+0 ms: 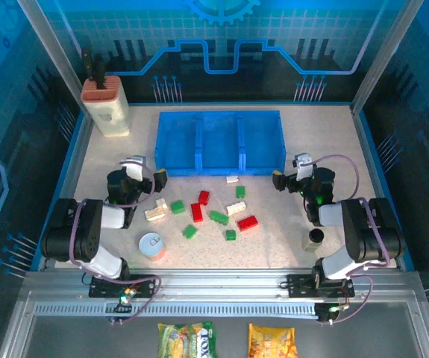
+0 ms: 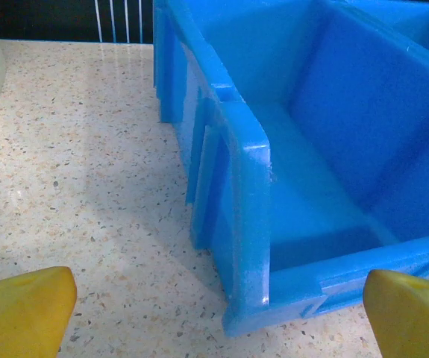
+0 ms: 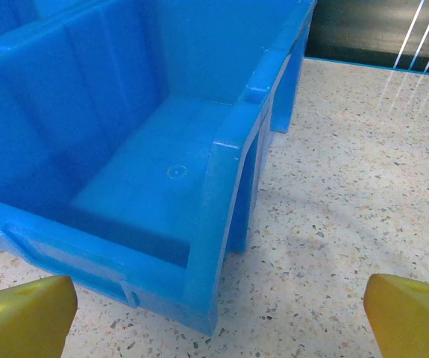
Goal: Sort the legos into containers by color
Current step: Pick up the lego from the bottom-center of the table.
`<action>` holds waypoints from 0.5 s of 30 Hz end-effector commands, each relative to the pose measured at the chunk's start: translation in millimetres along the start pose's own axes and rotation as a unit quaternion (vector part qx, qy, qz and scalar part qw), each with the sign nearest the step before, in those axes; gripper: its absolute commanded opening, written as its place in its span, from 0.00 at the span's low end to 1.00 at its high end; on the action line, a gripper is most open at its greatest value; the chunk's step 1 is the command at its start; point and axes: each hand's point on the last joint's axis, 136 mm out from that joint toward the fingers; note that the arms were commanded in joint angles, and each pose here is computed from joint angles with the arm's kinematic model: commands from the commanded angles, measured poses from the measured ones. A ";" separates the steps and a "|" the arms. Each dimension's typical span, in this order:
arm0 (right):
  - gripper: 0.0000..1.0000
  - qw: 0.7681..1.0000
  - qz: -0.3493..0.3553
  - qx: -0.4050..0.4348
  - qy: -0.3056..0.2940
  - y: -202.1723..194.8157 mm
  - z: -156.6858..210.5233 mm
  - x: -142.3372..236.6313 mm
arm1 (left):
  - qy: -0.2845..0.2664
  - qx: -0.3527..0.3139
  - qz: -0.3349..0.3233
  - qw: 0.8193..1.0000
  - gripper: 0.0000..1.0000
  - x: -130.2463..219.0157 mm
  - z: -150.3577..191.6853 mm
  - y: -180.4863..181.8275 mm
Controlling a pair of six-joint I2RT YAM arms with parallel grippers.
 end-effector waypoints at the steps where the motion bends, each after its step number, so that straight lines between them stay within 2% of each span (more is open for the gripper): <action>1: 1.00 1.000 -0.006 0.009 -0.015 0.4 -9.5 -0.4 | -0.010 -0.007 0.009 1.000 0.99 -2.7 -7.6 0.0; 10: 1.00 1.000 -0.006 0.009 -0.015 0.6 -9.5 -0.4 | -0.010 -0.006 0.009 1.000 0.99 -2.6 -7.6 0.2; 15: 1.00 1.000 0.027 -0.003 -0.015 -11.2 -11.8 -1.8 | 0.006 0.016 -0.052 0.999 0.99 -4.3 -4.3 22.1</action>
Point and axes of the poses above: each hand's point on the last joint's axis, 136 mm out from that joint toward the fingers, its own x axis back along the fingers, its own y axis along the line the jaws close on, z = x × y, and after that the axes turned 13 degrees about -x, right-handed
